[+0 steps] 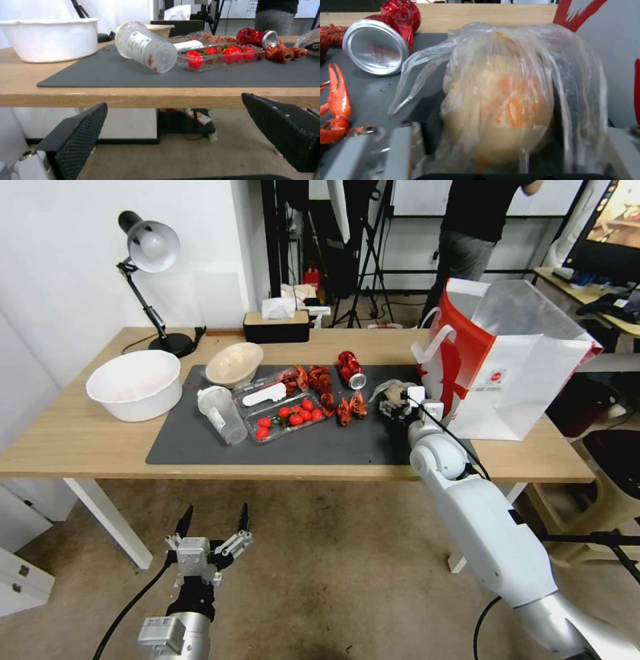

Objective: Pick up the trash from the table and place it into the takeout bag.

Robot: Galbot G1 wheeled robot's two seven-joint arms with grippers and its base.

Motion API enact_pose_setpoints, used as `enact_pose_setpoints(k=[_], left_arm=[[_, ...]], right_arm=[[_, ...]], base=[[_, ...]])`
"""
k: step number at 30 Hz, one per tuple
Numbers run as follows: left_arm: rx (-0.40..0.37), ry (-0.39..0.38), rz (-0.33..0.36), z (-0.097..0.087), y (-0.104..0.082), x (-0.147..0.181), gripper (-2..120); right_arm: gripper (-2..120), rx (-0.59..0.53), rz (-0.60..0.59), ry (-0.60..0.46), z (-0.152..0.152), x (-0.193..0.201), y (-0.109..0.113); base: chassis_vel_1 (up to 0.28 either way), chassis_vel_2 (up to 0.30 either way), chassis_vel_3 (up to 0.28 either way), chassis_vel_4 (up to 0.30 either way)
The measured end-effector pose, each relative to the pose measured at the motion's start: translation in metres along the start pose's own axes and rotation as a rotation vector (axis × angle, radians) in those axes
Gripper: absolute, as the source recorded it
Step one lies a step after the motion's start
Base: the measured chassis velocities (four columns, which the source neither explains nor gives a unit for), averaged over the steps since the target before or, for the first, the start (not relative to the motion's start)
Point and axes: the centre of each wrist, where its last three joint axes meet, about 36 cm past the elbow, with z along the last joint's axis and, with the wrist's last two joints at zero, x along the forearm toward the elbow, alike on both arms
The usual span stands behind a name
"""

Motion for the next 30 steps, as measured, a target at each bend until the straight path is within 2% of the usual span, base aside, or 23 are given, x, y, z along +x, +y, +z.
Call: enact_pose_setpoints(k=[2,4,5,8,9,12,16,18,22,26,28,30], left_arm=[[0.000,0.000,0.000,0.000,0.000,0.000,100],[0.000,-0.002,0.001,0.001,0.000,-0.001,100],[0.000,-0.002,0.001,0.001,0.000,-0.001,100],[-0.001,-0.003,0.001,0.001,0.000,-0.002,100],[-0.001,-0.003,0.001,0.001,0.000,-0.002,100],[-0.001,-0.004,0.002,0.002,0.000,-0.004,100],[-0.001,-0.004,0.002,0.002,0.000,-0.004,100],[0.000,-0.004,0.003,0.002,0.000,-0.004,100],[0.000,-0.004,0.003,0.002,0.000,-0.004,100],[0.000,-0.004,0.003,0.002,0.000,-0.004,100],[0.000,-0.003,0.003,0.002,0.001,-0.003,100],[0.000,-0.003,0.003,0.002,0.001,-0.003,100]], right_arm=[[63,0.000,0.000,0.000,0.000,0.000,0.000],[49,0.000,-0.001,0.001,0.001,0.000,-0.001],[49,0.000,-0.001,0.001,0.001,0.000,-0.001],[34,0.000,-0.001,0.002,0.002,0.001,-0.001],[34,0.000,-0.001,0.002,0.002,0.001,-0.001],[22,-0.002,-0.001,0.000,0.002,0.002,-0.001],[18,-0.003,-0.002,-0.002,0.002,0.002,-0.001],[9,-0.007,-0.003,-0.013,0.000,0.004,-0.001],[9,-0.012,-0.003,-0.026,-0.003,0.006,-0.001],[9,-0.005,-0.010,-0.093,-0.016,0.018,-0.002],[9,0.016,-0.035,-0.175,-0.035,0.037,-0.003],[9,0.019,-0.039,-0.187,-0.038,0.040,-0.003]], base=[[0.000,0.000,0.000,0.000],[0.000,0.000,0.000,0.000],[0.000,0.000,0.000,0.000],[0.000,0.000,0.000,0.000],[0.000,0.000,0.000,0.000],[0.000,0.000,0.000,0.000],[0.000,0.000,0.000,0.000],[0.000,0.000,0.000,0.000],[0.000,0.000,0.000,0.000],[0.000,0.000,0.000,0.000],[0.000,0.000,0.000,0.000],[0.000,0.000,0.000,0.000]])
